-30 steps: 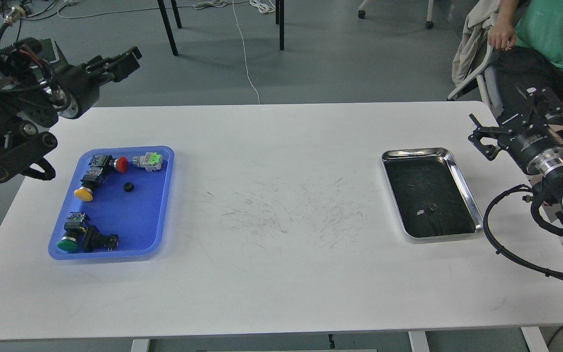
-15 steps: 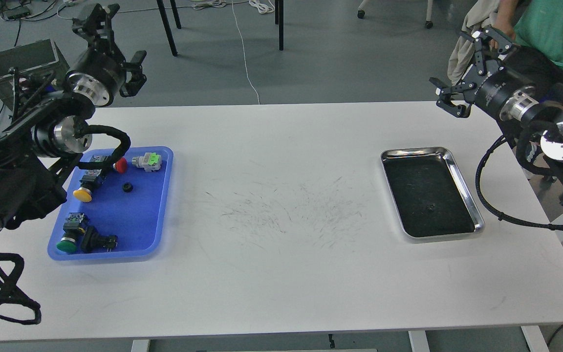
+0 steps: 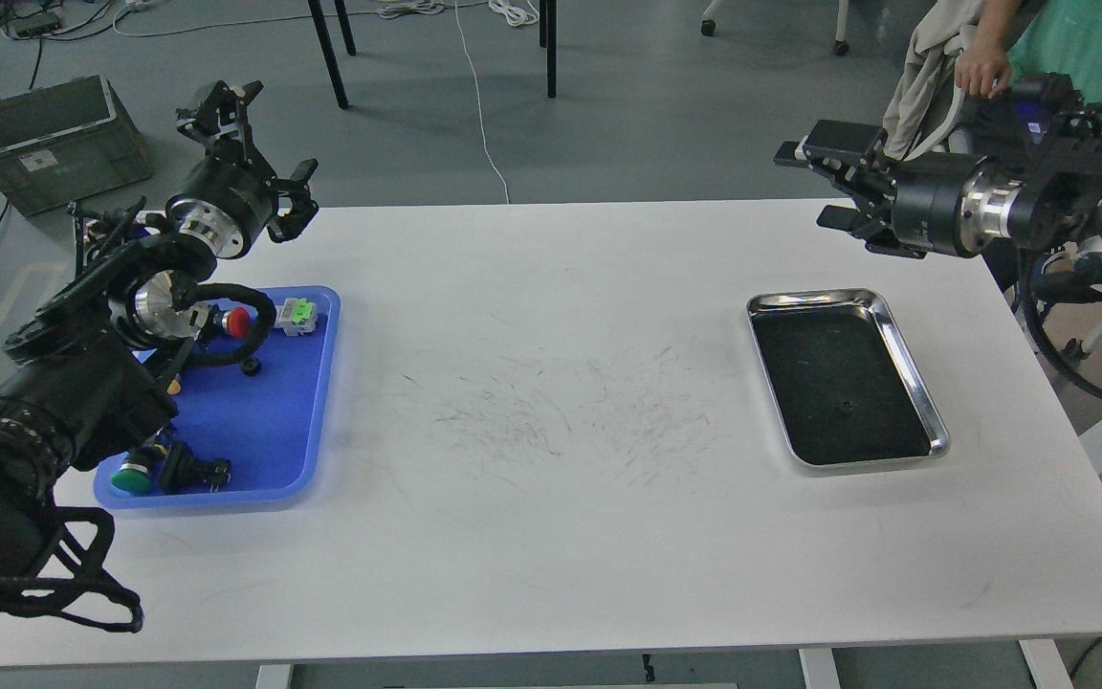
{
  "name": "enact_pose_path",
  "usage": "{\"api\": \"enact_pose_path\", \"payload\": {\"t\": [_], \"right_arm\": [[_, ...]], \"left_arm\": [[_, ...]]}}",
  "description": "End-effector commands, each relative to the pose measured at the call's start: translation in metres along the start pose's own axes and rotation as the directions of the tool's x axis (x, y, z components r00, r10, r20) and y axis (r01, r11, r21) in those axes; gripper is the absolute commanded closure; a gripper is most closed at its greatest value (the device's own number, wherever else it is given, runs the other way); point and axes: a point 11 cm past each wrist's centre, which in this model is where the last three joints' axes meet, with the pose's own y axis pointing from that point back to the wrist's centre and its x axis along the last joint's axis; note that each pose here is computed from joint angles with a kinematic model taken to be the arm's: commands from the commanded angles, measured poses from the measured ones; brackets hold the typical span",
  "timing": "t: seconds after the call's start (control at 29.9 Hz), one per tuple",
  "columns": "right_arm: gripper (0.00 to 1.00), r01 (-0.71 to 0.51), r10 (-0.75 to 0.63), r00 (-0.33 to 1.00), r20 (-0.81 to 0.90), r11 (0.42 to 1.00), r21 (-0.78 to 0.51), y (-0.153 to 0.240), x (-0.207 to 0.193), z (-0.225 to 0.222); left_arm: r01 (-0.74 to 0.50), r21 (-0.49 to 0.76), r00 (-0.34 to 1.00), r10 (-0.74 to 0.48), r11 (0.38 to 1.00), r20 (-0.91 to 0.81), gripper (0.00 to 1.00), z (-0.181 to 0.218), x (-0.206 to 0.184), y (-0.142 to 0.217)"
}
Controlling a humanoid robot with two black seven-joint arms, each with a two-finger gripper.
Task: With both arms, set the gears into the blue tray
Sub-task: 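Lower the right gripper into the silver tray and grasp another black gear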
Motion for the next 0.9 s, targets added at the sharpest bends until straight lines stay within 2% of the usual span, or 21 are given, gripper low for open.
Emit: {"api": "enact_pose_path", "payload": {"t": [0.0, 0.17, 0.3, 0.64, 0.87], "right_arm": [[0.01, 0.078, -0.086, 0.992, -0.088, 0.992, -0.097, 0.0, -0.029, 0.027], [0.01, 0.139, -0.212, 0.934, -0.287, 0.957, -0.254, -0.002, -0.059, 0.06], [0.01, 0.162, -0.276, 0.885, -0.375, 0.938, -0.307, -0.007, -0.075, 0.07], [0.02, 0.22, -0.371, 0.826, -0.424, 0.905, -0.365, -0.027, -0.108, 0.085], [0.03, 0.197, -0.366, 0.826, -0.43, 0.9, -0.389, -0.033, -0.11, 0.097]], "left_arm": [[0.006, 0.007, 1.0, -0.006, 1.0, 0.001, 0.02, -0.004, -0.004, -0.001], [0.014, 0.014, 1.0, -0.014, 1.0, -0.003, 0.02, -0.009, -0.009, -0.002], [0.012, 0.015, 1.0, -0.012, 1.0, -0.002, 0.02, -0.009, -0.008, -0.002], [0.003, 0.019, 1.0, -0.003, 1.0, -0.002, 0.02, -0.011, -0.003, 0.001], [-0.006, 0.031, 1.0, 0.006, 1.0, 0.001, 0.02, -0.017, 0.002, 0.004]]}}
